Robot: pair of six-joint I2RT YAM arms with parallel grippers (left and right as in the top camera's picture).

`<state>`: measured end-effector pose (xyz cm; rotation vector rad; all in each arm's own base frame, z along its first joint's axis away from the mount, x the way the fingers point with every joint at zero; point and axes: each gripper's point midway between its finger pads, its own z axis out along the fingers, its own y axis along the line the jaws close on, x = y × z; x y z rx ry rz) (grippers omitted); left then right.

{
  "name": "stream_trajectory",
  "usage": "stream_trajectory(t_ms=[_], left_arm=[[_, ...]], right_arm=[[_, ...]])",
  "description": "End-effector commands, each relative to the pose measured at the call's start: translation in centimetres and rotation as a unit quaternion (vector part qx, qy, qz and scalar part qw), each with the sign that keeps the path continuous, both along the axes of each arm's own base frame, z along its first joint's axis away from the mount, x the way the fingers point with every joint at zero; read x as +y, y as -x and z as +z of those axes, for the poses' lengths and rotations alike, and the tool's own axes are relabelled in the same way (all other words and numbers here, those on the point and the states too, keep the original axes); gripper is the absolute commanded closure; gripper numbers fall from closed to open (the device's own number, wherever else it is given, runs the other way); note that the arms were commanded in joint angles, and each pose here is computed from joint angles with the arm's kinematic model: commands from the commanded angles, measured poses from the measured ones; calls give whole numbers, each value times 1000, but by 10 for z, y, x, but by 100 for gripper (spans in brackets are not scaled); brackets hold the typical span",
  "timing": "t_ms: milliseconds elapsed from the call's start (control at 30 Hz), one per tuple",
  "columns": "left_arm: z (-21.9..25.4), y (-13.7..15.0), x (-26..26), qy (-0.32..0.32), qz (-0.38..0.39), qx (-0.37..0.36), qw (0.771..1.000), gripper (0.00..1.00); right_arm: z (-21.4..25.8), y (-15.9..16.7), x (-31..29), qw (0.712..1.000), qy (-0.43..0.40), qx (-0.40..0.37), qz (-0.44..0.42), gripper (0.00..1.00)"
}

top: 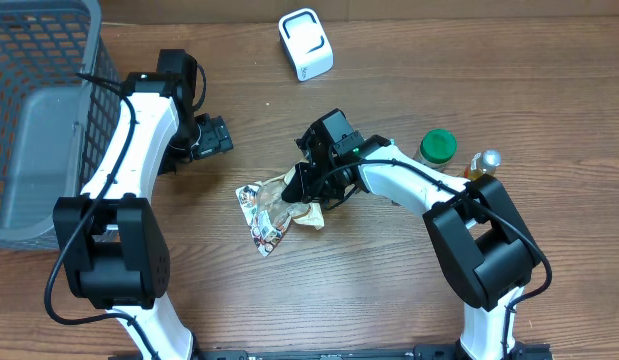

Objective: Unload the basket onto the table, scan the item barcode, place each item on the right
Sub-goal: 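Release the bag with the left gripper and raise it toward the basket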

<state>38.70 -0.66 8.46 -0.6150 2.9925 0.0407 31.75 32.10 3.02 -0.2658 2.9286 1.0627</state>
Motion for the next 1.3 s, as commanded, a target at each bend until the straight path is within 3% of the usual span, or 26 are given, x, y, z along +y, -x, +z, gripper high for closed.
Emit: stream_trajectory(t_ms=[0,1267], left_arm=[[9,-4,1,-8,-4,-15,1000,0],[10,-8,1,-7,-4,-23,1000,1]], right_arm=[[4,2,2,1000,-6,-4,6,96],[5,2,2,1000,-7,-4,6,96]])
